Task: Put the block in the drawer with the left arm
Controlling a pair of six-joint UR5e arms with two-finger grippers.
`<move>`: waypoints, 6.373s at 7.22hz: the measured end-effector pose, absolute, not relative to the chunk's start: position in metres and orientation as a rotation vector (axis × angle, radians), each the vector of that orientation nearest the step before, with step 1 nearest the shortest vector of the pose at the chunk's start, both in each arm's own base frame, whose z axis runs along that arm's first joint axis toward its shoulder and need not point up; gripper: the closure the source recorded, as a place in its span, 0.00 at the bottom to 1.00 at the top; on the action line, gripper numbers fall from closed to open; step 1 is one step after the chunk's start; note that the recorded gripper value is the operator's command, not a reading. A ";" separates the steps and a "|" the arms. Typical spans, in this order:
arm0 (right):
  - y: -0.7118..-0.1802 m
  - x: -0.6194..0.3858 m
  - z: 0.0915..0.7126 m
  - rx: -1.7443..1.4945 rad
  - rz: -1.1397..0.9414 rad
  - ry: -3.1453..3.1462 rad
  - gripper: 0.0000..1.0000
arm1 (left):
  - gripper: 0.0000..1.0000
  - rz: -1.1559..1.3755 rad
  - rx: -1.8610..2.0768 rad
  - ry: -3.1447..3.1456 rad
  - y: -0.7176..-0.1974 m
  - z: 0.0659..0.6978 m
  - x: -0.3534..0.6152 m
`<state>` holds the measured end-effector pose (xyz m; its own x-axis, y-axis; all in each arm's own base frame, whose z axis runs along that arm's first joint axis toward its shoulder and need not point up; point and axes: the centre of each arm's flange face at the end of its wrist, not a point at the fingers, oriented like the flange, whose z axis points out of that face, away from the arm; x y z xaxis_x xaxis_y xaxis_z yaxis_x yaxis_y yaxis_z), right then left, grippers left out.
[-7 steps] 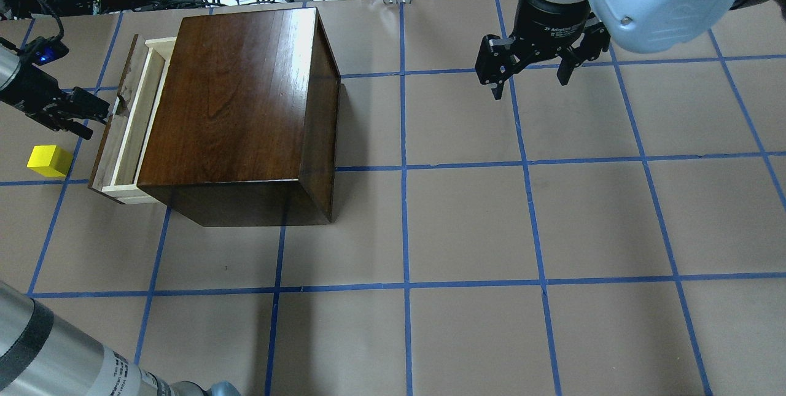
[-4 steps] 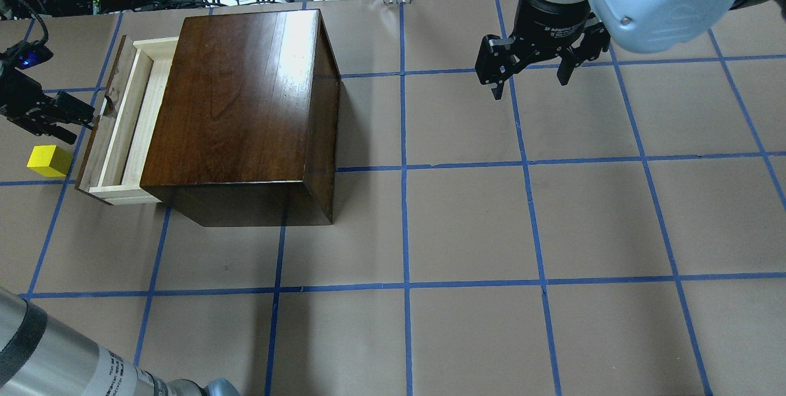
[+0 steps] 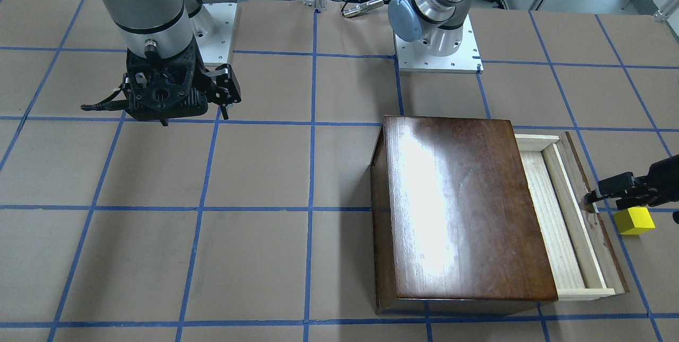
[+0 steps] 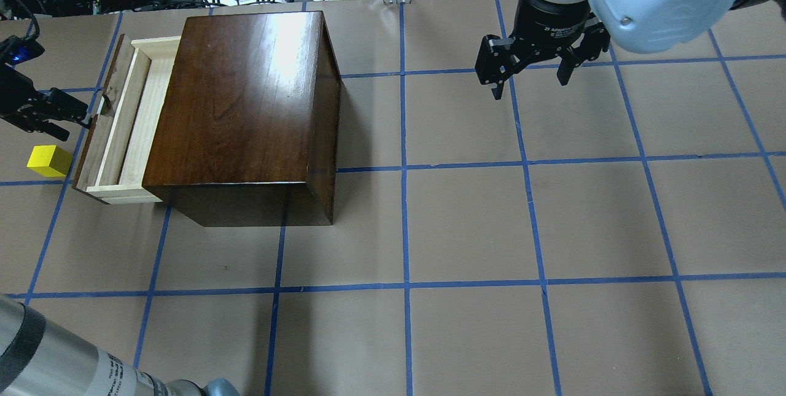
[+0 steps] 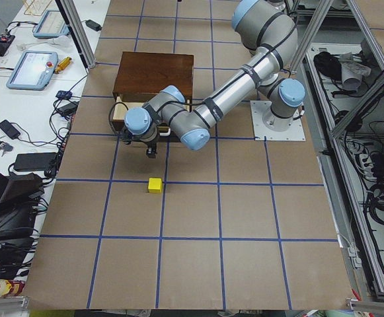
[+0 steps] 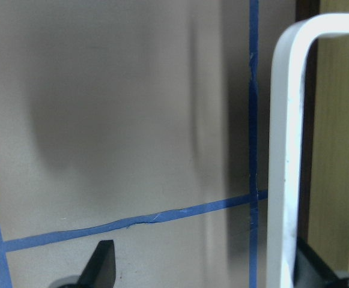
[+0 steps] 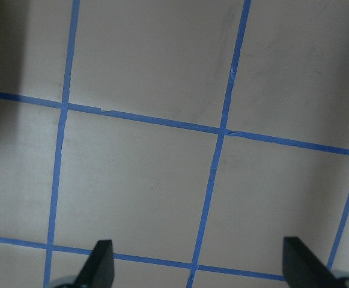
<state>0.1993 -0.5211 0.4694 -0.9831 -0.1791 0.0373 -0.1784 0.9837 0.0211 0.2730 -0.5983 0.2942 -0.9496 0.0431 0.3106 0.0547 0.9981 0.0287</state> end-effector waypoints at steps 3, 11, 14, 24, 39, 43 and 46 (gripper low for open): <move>-0.521 0.199 0.469 0.278 -0.027 -3.090 0.00 | 0.00 -0.017 -0.081 -2.858 -0.582 0.350 0.261; -0.521 0.199 0.469 0.277 -0.027 -3.090 0.00 | 0.00 0.012 -0.134 -2.987 -0.494 0.512 0.172; -0.521 0.199 0.469 0.277 -0.027 -3.090 0.00 | 0.00 -0.025 -0.079 -3.035 -0.500 0.531 0.074; -0.521 0.199 0.469 0.277 -0.027 -3.090 0.00 | 0.00 0.146 -0.013 -3.165 -0.517 0.494 -0.120; -0.521 0.199 0.469 0.278 -0.027 -3.090 0.00 | 0.00 -0.110 -1.290 -2.859 -0.519 0.407 0.279; -0.521 0.199 0.469 0.278 -0.027 -3.090 0.00 | 0.00 -0.096 -1.995 -2.496 -0.567 0.337 0.321; -0.521 0.199 0.469 0.277 -0.027 -3.090 0.00 | 0.00 -0.084 -2.150 -2.377 -0.587 0.282 0.337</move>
